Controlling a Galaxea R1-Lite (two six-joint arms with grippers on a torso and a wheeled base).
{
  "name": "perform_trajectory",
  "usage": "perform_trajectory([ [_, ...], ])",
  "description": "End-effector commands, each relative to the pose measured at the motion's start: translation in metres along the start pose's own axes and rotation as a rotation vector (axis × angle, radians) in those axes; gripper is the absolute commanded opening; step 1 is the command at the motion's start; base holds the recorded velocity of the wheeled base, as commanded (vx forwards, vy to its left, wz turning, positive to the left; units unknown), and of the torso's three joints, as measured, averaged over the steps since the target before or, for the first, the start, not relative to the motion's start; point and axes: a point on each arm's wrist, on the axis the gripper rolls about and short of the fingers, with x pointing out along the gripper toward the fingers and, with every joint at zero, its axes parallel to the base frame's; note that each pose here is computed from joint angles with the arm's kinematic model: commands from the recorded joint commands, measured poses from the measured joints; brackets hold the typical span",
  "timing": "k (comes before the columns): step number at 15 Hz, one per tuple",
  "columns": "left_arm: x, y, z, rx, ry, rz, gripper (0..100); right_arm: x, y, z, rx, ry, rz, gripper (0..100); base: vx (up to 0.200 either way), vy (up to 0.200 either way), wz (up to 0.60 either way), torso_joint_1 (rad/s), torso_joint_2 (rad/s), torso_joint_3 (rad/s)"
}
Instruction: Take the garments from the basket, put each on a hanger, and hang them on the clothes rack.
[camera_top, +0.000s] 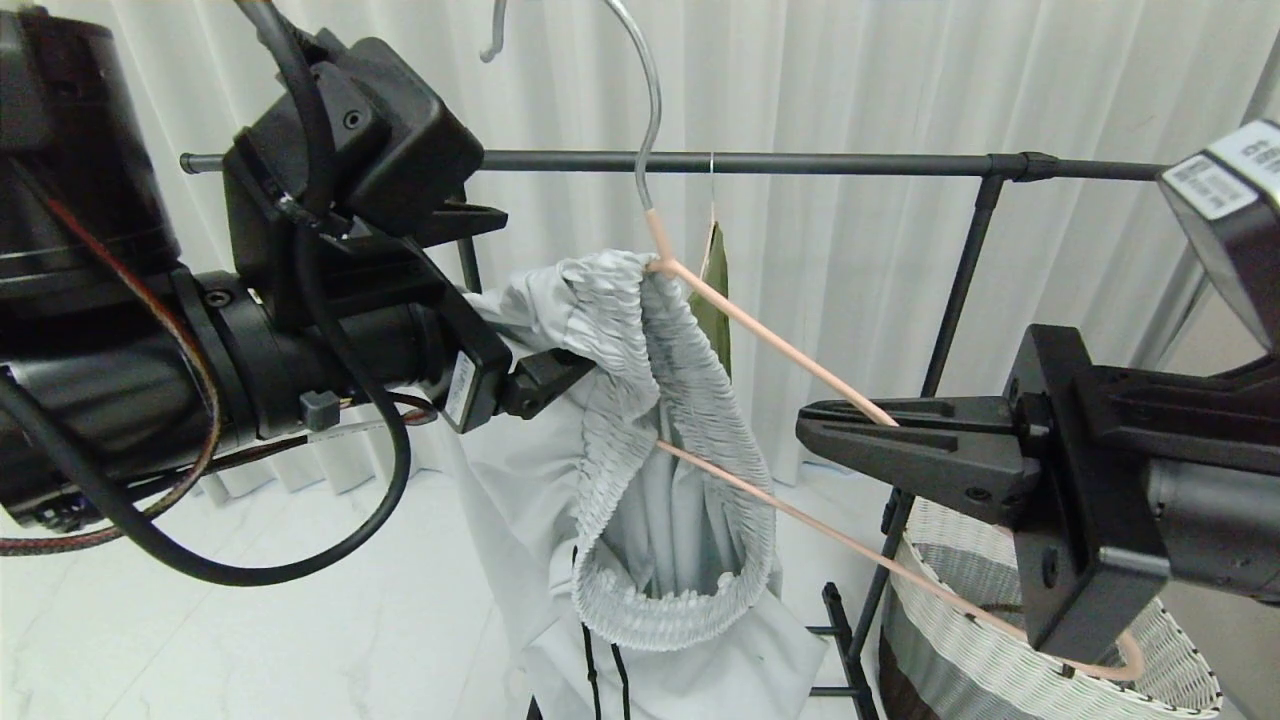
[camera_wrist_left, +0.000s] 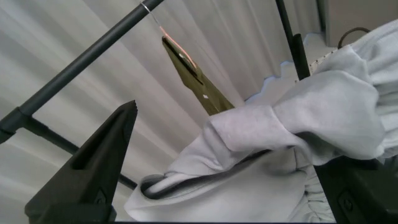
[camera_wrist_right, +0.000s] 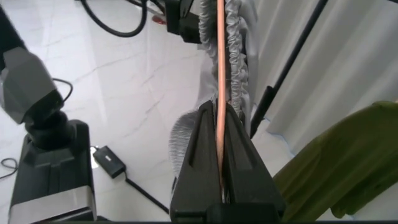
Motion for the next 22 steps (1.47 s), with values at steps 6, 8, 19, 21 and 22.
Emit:
perform_trajectory([
  [6, 0.0, -0.004, -0.003, 0.012, -0.002, -0.031, 100, 0.001, 0.004, 0.0, 0.002, 0.006, 0.027, 0, 0.0, 0.0, 0.0, 0.0, 0.0, 0.0],
  [8, 0.0, -0.004, -0.003, 0.012, -0.009, -0.043, 0, 0.001, 0.005, -0.001, 0.004, 0.007, 0.035, 0, 0.0, 0.0, 0.0, 0.0, 0.0, 0.0],
  [19, -0.01, -0.01, -0.01, 0.011, 0.004, -0.059, 0, -0.001, -0.001, 0.0, 0.009, 0.006, -0.009, 0, 0.0, 0.0, 0.0, 0.0, 0.0, 0.0],
  [21, -0.013, -0.011, -0.013, 0.013, 0.009, -0.062, 0, 0.0, -0.003, -0.001, 0.006, 0.011, -0.057, 100, 0.0, 0.0, 0.0, 0.0, 0.0, 0.0],
  [22, -0.015, -0.012, -0.015, 0.017, 0.017, -0.058, 0, 0.0, -0.005, -0.001, 0.004, 0.013, -0.087, 100, 0.0, 0.0, 0.0, 0.0, 0.0, 0.0],
])
